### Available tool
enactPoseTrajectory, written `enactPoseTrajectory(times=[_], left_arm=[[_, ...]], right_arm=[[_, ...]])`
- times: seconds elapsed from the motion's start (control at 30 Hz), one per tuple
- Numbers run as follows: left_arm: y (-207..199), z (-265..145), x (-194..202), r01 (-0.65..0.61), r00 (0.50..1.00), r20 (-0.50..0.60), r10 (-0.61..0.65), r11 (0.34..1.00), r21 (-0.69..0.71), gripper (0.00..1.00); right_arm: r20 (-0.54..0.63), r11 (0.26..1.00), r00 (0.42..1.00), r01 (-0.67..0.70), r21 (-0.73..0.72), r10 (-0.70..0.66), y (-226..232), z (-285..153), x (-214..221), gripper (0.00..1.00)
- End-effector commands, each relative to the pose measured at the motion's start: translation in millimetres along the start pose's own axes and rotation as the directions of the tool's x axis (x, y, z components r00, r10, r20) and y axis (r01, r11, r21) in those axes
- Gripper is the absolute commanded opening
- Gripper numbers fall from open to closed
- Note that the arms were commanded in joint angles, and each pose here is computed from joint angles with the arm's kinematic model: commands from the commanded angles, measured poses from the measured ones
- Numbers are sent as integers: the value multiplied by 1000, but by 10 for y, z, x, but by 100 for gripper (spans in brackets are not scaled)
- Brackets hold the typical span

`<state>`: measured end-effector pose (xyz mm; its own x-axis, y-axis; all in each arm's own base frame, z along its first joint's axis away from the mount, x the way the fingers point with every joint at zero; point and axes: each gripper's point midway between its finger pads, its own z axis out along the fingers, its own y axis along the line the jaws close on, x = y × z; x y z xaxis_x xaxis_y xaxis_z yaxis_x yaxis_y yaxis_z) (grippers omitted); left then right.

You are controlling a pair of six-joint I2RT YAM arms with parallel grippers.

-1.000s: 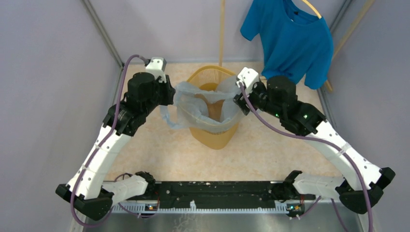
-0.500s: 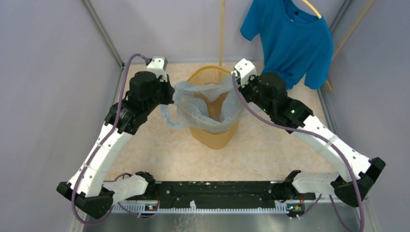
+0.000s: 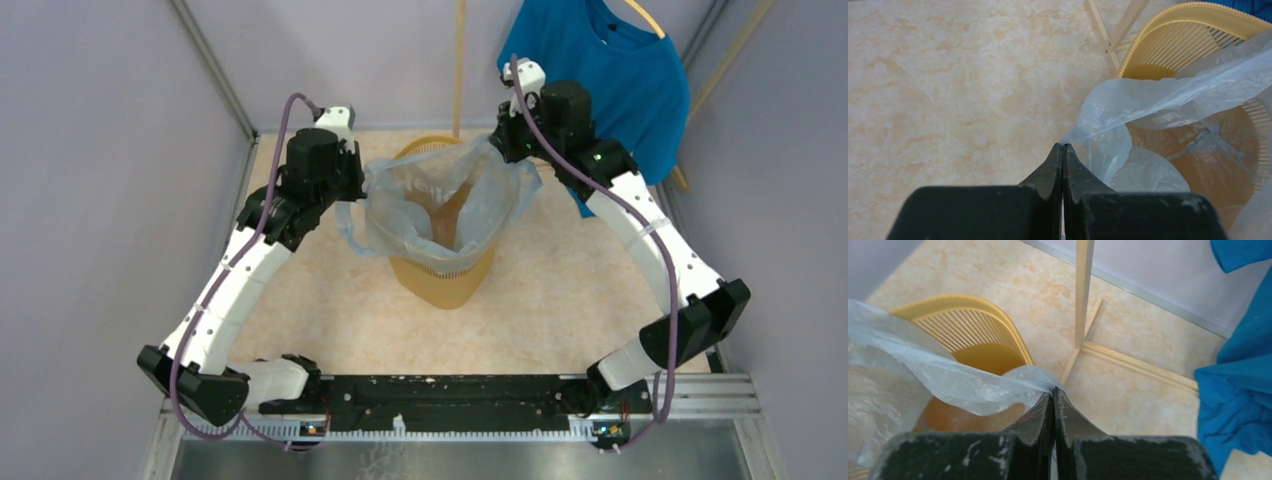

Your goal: Put the trash bags into the trash bin

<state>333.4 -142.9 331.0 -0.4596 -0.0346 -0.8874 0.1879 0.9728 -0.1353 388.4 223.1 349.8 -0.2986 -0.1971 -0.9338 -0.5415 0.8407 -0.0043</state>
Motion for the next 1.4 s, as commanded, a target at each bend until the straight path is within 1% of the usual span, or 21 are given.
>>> enactPoseTrajectory(times=[0.0, 0.17, 0.3, 0.37, 0.5, 0.6, 0.7, 0.77, 0.83, 0.97, 1.13, 1.27, 1.37], left_arm=[[19, 40, -210, 39, 997, 65, -41, 999, 21, 0], [83, 163, -126, 67, 997, 43, -70, 996, 53, 0], [141, 280, -25, 79, 997, 11, -79, 995, 61, 0], [144, 308, -8, 88, 996, 5, -89, 993, 84, 0], [64, 350, -71, 97, 995, 16, -100, 984, 148, 4], [21, 400, -143, 107, 994, 17, -111, 979, 172, 9], [20, 477, -148, 121, 992, 12, -125, 977, 176, 11], [46, 551, -97, 135, 991, -7, -136, 977, 166, 10], [93, 625, -10, 155, 988, -32, -152, 977, 150, 7], [219, 713, 180, 187, 982, -62, -180, 976, 116, 5], [267, 749, 390, 216, 973, -105, -204, 969, 119, 4], [249, 726, 457, 237, 967, -124, -221, 963, 126, 4], [205, 708, 455, 253, 962, -138, -234, 957, 143, 4]], right_arm=[[5, 986, 991, -132, -105, 133, 69, 56, -170, 0], [27, 974, 988, -143, -176, 150, 135, 199, -288, 0], [38, 968, 986, -154, -199, 165, 153, 327, -368, 0], [39, 967, 983, -168, -191, 179, 134, 404, -380, 2], [34, 967, 975, -213, -139, 220, 5, 549, -336, 1], [20, 959, 963, -265, -97, 268, -140, 619, -224, 0], [7, 948, 950, -310, -69, 311, -272, 627, -83, 0], [6, 942, 944, -330, -56, 331, -359, 613, -11, 0], [4, 940, 942, -335, -64, 336, -364, 596, 30, 1], [14, 930, 939, -337, -143, 343, -237, 586, -36, 4], [18, 905, 927, -361, -223, 374, -114, 638, -103, 5], [15, 895, 917, -384, -225, 398, -115, 697, -52, 5], [7, 904, 917, -391, -173, 398, -197, 708, 63, 4]])
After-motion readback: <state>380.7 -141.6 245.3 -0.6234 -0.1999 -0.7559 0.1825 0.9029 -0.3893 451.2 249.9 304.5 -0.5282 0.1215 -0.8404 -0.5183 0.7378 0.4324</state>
